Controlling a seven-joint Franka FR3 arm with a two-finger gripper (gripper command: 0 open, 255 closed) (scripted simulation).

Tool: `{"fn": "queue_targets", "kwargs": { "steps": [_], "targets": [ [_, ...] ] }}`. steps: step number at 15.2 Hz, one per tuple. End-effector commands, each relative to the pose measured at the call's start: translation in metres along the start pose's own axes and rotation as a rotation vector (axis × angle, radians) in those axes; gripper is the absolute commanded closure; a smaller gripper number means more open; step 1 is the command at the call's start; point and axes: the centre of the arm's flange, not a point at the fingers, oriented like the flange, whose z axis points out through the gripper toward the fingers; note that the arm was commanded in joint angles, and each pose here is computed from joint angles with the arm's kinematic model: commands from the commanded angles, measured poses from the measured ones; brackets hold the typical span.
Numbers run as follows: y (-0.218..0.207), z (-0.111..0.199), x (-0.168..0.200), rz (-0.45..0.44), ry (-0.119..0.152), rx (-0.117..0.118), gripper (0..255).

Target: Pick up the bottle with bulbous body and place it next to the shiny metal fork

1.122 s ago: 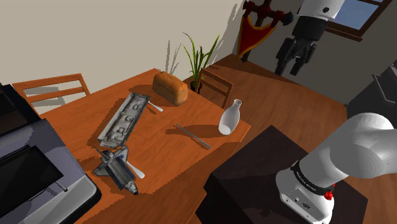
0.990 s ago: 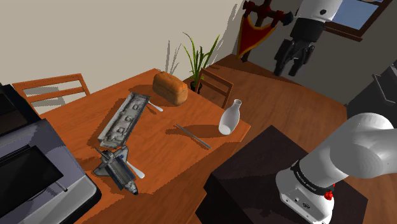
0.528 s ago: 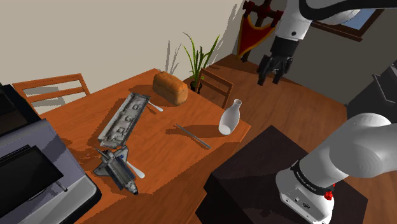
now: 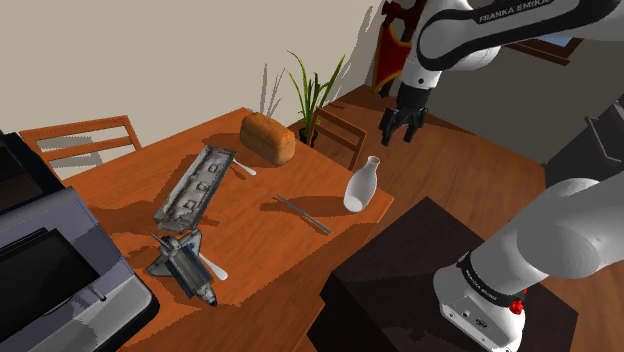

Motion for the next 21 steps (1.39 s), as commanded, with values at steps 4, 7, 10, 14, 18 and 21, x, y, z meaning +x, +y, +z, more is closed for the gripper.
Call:
{"fn": "queue_targets", "kwargs": {
  "steps": [4, 7, 10, 14, 18, 21],
  "targets": [
    [0.014, 0.044, 0.043, 0.004, -0.003, -0.025, 0],
    [0.023, 0.070, 0.070, 0.006, -0.005, -0.040, 0],
    [0.033, 0.097, 0.097, 0.009, -0.008, -0.055, 0],
    [0.041, 0.125, 0.116, 0.011, -0.009, -0.065, 0],
    [0.042, 0.146, 0.115, 0.011, -0.009, -0.065, 0],
    [0.043, 0.154, 0.115, 0.011, -0.009, -0.065, 0]
  ]
}}
